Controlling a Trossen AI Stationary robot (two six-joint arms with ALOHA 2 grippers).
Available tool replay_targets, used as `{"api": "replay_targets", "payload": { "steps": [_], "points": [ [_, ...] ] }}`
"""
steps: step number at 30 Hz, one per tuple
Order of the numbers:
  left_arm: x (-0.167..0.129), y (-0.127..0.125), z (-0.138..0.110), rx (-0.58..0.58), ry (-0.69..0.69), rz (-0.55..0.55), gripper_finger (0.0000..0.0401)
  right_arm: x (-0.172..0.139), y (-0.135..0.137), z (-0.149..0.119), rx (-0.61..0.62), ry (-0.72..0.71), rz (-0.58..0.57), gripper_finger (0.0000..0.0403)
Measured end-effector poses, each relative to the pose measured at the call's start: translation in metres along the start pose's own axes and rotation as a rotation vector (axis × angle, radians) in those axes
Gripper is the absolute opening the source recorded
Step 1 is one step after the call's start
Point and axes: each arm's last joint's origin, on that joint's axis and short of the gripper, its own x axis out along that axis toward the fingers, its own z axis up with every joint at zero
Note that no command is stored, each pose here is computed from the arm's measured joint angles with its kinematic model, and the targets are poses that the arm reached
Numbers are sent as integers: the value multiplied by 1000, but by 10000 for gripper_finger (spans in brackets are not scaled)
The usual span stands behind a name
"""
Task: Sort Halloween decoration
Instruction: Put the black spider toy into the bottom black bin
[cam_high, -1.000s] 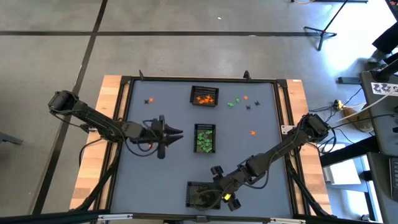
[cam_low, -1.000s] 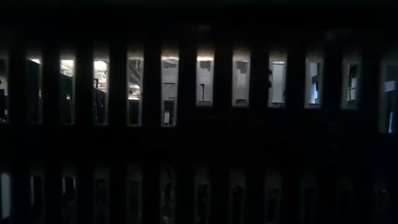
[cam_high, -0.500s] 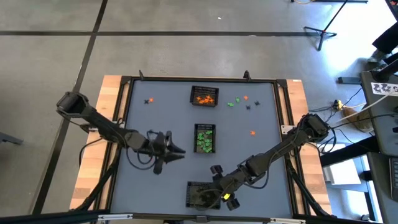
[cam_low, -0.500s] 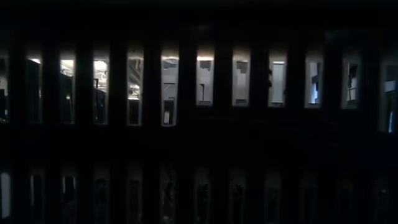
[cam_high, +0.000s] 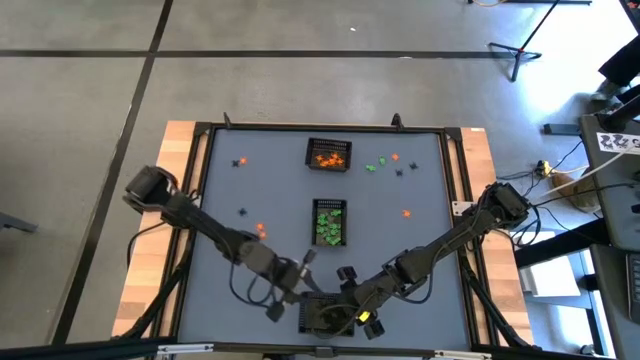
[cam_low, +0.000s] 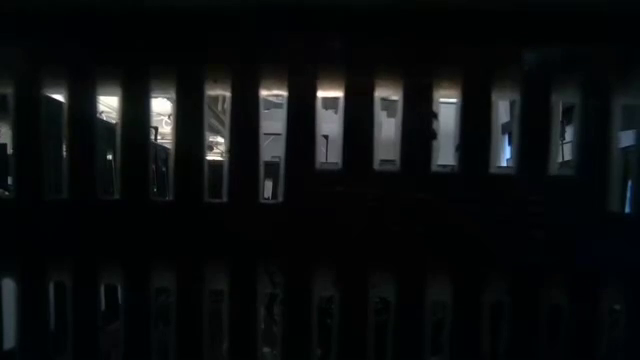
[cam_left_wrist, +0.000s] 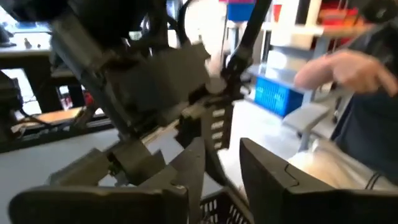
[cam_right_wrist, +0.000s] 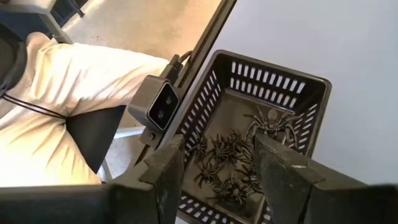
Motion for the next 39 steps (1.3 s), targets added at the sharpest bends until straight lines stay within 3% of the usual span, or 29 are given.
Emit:
{"api": "replay_targets", "payload": {
  "steps": [13,25,39],
  "points": [
    [14,-3,-20,-50,156,14,94,0,1,1,-5,-4,35,186],
    [20,-19,-43,42,219,-32,94,0,2,3,-20,-25,60,186],
    [22,-13,-38,36,154,4,94,0,3,7,-31,-65,83,186]
  ]
}}
